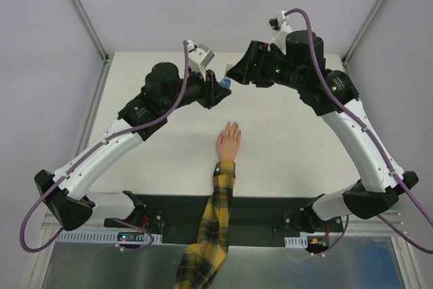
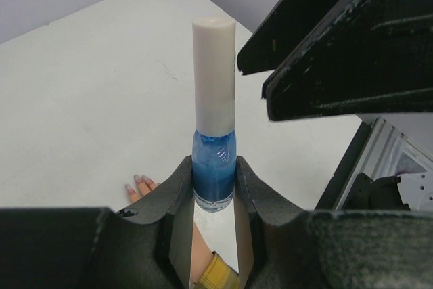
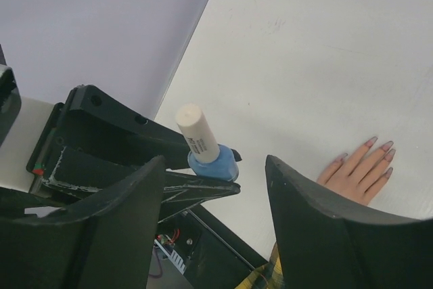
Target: Paint the nails
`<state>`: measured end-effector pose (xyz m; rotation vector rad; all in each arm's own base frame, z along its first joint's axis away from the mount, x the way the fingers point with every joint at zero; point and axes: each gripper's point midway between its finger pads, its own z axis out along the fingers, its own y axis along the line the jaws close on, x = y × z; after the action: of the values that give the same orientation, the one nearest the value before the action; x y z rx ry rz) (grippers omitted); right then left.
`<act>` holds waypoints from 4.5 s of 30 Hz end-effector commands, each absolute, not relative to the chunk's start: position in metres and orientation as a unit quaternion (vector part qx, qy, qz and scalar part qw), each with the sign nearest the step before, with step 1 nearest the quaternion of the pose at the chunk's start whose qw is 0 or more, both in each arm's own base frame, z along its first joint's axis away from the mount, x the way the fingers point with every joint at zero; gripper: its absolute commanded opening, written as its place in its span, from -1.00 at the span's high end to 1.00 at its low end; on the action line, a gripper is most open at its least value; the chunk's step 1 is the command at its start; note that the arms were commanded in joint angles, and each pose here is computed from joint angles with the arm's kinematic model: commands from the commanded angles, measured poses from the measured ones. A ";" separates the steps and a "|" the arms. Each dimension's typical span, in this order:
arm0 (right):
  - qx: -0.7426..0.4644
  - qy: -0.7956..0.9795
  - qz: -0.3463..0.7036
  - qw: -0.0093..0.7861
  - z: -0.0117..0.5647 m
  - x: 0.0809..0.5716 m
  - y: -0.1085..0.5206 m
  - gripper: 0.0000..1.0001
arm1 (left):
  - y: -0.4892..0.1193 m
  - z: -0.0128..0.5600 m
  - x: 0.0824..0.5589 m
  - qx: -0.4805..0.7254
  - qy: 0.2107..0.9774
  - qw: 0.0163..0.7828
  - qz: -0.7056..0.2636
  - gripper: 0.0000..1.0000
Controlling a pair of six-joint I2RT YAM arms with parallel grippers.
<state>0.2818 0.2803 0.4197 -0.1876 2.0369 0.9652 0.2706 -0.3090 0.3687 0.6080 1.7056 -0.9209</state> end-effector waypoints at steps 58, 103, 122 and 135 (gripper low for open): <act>-0.241 0.752 0.427 0.441 0.449 0.247 0.295 -0.21 | -0.316 0.405 0.217 0.347 0.638 0.433 -0.534 1.00; -0.112 0.792 0.393 0.454 0.441 0.257 0.273 -0.30 | -0.293 0.399 0.240 0.271 0.669 0.502 -0.476 1.00; -0.134 0.804 0.409 0.411 0.431 0.266 0.314 0.20 | -0.303 0.393 0.239 0.283 0.679 0.488 -0.470 1.00; -0.285 0.614 0.631 0.379 0.449 0.205 0.308 0.98 | -0.295 0.433 0.177 0.357 0.533 0.417 -0.644 1.00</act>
<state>0.2487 0.3016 0.3967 -0.4118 1.9444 1.2824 0.2103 -0.3098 0.3643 0.7769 1.6752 -1.4351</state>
